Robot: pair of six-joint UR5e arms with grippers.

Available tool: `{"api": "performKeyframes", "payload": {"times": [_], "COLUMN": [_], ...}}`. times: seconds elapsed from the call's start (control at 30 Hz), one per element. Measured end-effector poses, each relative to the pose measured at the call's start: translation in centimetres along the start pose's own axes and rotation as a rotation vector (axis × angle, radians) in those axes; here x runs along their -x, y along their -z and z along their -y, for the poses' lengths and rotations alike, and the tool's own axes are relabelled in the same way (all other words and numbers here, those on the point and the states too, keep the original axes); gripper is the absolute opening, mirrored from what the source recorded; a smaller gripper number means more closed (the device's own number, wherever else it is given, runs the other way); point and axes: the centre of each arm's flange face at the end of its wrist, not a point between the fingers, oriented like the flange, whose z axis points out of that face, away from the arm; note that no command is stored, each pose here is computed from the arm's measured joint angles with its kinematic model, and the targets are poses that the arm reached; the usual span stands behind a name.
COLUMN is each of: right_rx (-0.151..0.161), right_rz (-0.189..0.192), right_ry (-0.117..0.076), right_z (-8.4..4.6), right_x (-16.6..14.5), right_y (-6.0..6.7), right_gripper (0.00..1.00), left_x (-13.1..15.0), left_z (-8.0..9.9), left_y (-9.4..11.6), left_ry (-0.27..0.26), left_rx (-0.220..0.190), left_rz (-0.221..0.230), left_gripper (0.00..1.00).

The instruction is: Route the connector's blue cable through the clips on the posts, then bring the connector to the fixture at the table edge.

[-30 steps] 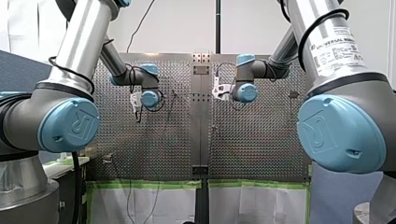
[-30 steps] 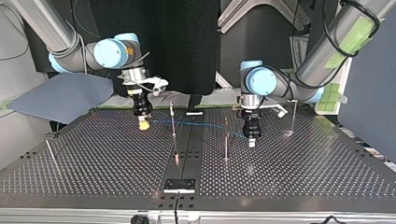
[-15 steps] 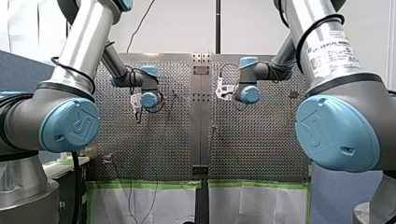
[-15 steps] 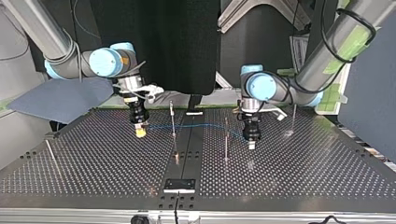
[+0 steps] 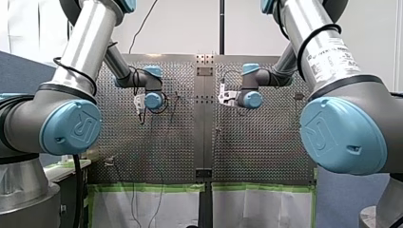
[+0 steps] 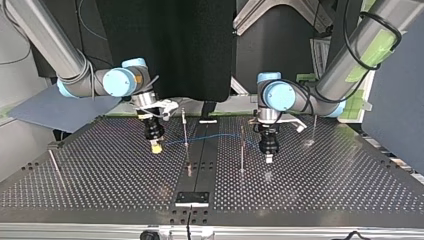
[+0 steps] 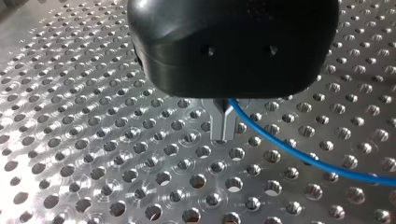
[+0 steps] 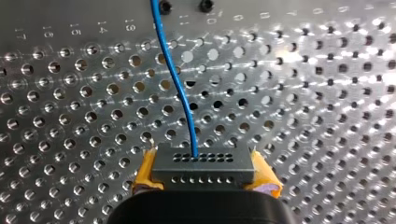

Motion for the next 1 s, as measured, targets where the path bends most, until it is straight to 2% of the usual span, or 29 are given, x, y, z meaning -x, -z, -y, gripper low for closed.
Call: {"api": "performKeyframes", "payload": {"times": [0.17,0.43,0.47,0.5,0.53,0.57,0.6,0.83,0.9,0.93,1.0], "right_rx": [-0.001,0.002,0.001,0.000,-0.001,-0.002,-0.003,-0.006,-0.006,-0.007,-0.007], "right_rz": [0.001,0.001,0.002,0.003,0.004,0.005,0.006,0.012,0.015,0.017,0.018], "right_ry": [0.000,0.000,0.000,0.000,0.000,0.000,0.000,-0.001,-0.001,-0.001,-0.001], "right_z": [-0.15,-0.41,-0.42,-0.41,-0.40,-0.37,-0.34,-0.17,-0.15,-0.13,-0.11], "right_x": [0.24,0.23,0.25,0.26,0.27,0.29,0.29,0.36,0.40,0.41,0.43], "right_y": [-0.67,-0.80,-0.79,-0.79,-0.78,-0.76,-0.76,-0.68,-0.65,-0.64,-0.62], "right_gripper": [0.02,0.02,0.02,0.02,0.02,0.02,0.02,0.02,0.02,0.02,0.02], "left_x": [0.00,0.02,0.02,0.03,0.04,0.04,0.03,-0.06,-0.11,-0.14,-0.21], "left_z": [-0.03,-0.10,-0.10,-0.10,-0.11,-0.12,-0.16,-0.22,-0.32,-0.40,-0.47], "left_y": [-0.01,-0.05,-0.06,-0.06,-0.07,-0.08,-0.09,0.06,0.12,0.16,0.22], "left_ry": [0.000,0.000,0.000,0.000,-0.002,-0.003,-0.005,-0.014,-0.016,-0.018,-0.021], "left_rx": [0.001,0.002,0.002,0.002,0.002,0.002,0.003,0.012,0.019,0.021,0.021], "left_rz": [0.000,0.002,0.002,0.003,0.004,0.004,0.003,-0.008,-0.013,-0.018,-0.027], "left_gripper": [0.01,0.01,0.10,0.24,0.24,0.29,0.42,0.42,0.57,0.57,0.77]}}
